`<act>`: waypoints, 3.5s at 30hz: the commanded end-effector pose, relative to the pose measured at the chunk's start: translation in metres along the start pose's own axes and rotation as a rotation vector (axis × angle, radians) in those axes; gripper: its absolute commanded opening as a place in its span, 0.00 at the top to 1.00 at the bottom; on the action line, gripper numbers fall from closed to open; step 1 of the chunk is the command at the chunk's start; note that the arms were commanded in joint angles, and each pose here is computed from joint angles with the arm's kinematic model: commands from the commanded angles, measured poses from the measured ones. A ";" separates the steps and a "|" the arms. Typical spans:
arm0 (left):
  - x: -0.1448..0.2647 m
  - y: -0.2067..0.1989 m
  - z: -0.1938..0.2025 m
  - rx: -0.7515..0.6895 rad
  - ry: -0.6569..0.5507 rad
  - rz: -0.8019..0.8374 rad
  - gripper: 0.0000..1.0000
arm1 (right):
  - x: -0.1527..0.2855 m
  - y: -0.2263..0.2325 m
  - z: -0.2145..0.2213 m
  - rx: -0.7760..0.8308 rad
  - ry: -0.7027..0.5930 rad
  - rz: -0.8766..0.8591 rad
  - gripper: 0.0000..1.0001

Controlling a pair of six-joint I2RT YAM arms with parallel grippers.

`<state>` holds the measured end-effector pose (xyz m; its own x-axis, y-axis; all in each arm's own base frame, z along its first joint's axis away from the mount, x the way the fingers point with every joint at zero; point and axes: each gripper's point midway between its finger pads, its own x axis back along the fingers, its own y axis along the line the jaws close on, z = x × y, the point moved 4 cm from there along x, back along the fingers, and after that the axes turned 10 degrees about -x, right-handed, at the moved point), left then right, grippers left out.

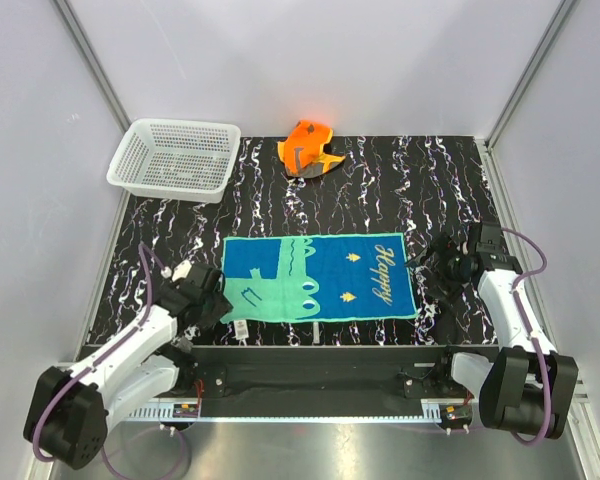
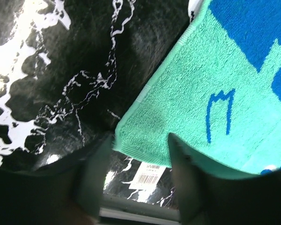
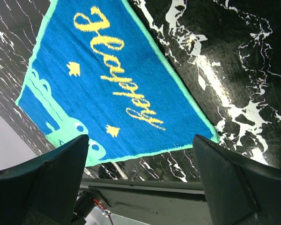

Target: Roll the towels

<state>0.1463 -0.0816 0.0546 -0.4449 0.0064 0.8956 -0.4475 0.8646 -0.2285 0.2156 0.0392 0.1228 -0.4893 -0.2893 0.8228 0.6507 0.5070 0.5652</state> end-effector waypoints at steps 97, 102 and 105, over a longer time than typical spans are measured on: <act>0.044 -0.051 -0.099 -0.158 -0.207 0.110 1.00 | -0.028 0.049 -0.016 0.221 -0.046 0.320 1.00; 0.039 -0.069 -0.123 -0.165 -0.219 0.089 1.00 | -0.041 0.074 -0.032 0.249 -0.058 0.298 1.00; 0.029 -0.075 -0.133 -0.176 -0.218 0.061 1.00 | -0.049 0.083 -0.040 0.260 -0.067 0.297 1.00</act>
<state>0.2427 -0.0805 0.1328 -0.5696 -0.0030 0.8219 -0.2905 0.9362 -0.1980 0.2958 0.0605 0.1203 -0.2851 -0.0501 0.9572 0.6470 0.7268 0.2307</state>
